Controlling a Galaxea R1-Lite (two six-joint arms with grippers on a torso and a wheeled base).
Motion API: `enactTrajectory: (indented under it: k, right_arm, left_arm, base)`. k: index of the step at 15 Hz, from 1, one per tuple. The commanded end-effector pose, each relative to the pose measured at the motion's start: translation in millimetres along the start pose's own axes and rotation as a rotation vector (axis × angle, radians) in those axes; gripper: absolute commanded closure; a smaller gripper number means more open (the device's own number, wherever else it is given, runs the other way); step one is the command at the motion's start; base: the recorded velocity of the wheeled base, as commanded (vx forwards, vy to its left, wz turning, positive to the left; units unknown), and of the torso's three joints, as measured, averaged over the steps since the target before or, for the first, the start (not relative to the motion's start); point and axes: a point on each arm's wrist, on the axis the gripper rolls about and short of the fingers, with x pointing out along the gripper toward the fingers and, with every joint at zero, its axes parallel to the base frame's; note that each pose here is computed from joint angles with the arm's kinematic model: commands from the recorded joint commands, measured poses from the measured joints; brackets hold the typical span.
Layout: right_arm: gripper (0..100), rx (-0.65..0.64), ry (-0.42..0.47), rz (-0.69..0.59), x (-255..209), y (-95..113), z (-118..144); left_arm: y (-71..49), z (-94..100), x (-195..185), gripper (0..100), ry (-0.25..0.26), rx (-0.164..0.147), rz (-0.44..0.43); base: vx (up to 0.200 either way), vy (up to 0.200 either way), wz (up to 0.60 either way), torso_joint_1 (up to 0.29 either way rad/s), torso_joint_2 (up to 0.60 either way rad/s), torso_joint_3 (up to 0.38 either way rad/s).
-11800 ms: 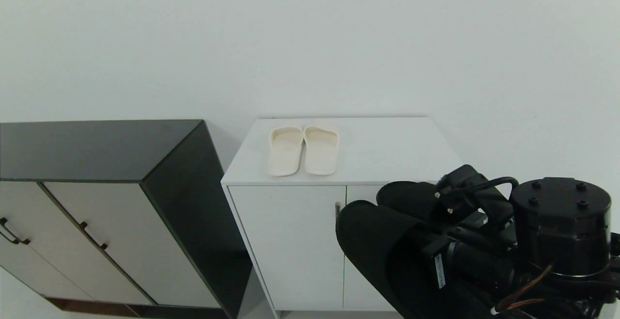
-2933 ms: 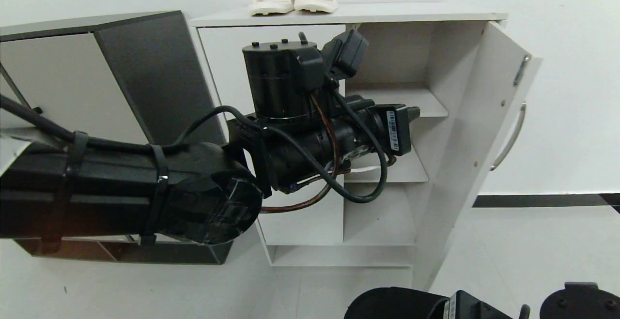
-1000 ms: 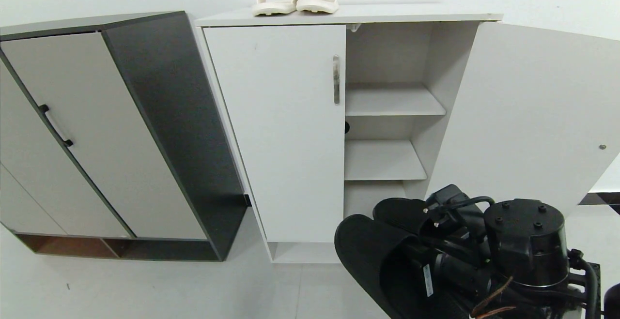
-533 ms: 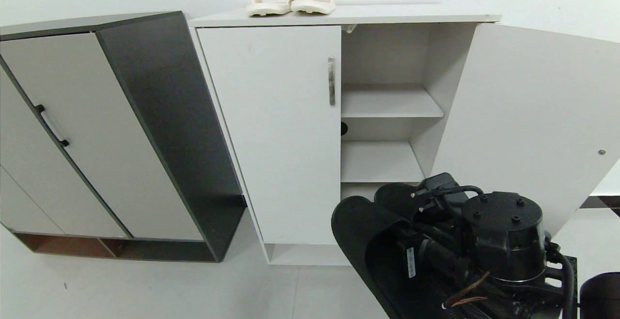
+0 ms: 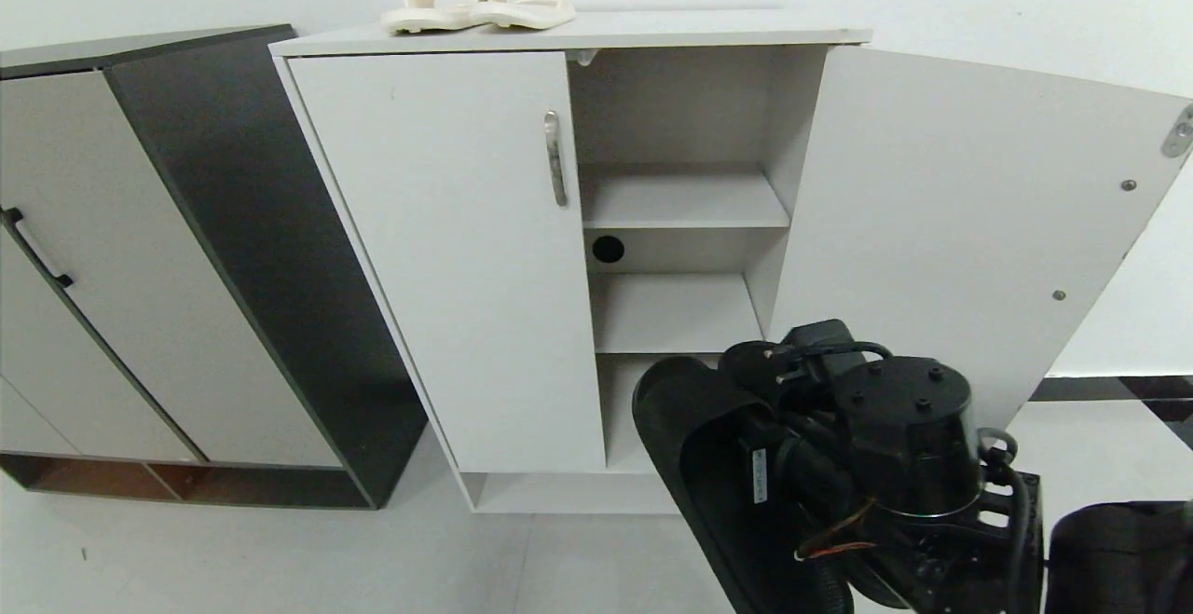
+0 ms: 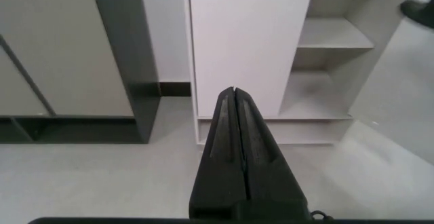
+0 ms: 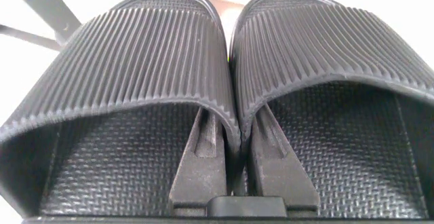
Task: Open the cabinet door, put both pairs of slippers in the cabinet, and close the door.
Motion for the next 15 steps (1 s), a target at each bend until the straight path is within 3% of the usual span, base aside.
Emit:
enactTrajectory:
  k: [1, 5, 7, 10, 11, 15]
  right_arm:
    - [100, -0.018, 0.024, -0.032, 15, 8, -10]
    - [100, -0.036, 0.058, -0.064, 40, 20, -24]
    - [100, 0.028, 0.069, -0.082, 52, 24, -40]
    - [100, 0.092, 0.009, -0.069, 57, 29, -31]
    - [100, 0.130, 0.001, -0.071, 58, 30, -29]
    - [100, 0.119, 0.014, -0.076, 63, 33, -32]
  left_arm:
    - [0.0, 0.2, 0, 100, 0.002, 0.001, 0.001]
    - [-0.1, 0.2, 0, 100, 0.002, 0.001, -0.002]
    - [-0.1, 0.2, 0, 100, 0.002, 0.007, -0.003]
    - [-0.2, 0.1, 0, 100, 0.004, 0.024, -0.008]
    - [-0.9, 0.1, 0, 100, 0.003, 0.063, -0.037]
    - [-0.9, -0.1, 0, 100, 0.004, 0.059, -0.039]
  base:
    - [0.000, 0.000, 0.00, 0.000, 0.00, 0.000]
    - [0.000, 0.000, 0.00, 0.000, 0.00, 0.000]
    - [0.000, 0.000, 0.00, 0.000, 0.00, 0.000]
    - [0.000, 0.000, 0.00, -0.001, 0.00, -0.146]
    - [0.000, 0.000, 0.00, 0.007, 0.00, -0.183]
    - [0.000, 0.000, 0.00, 0.004, 0.00, -0.192]
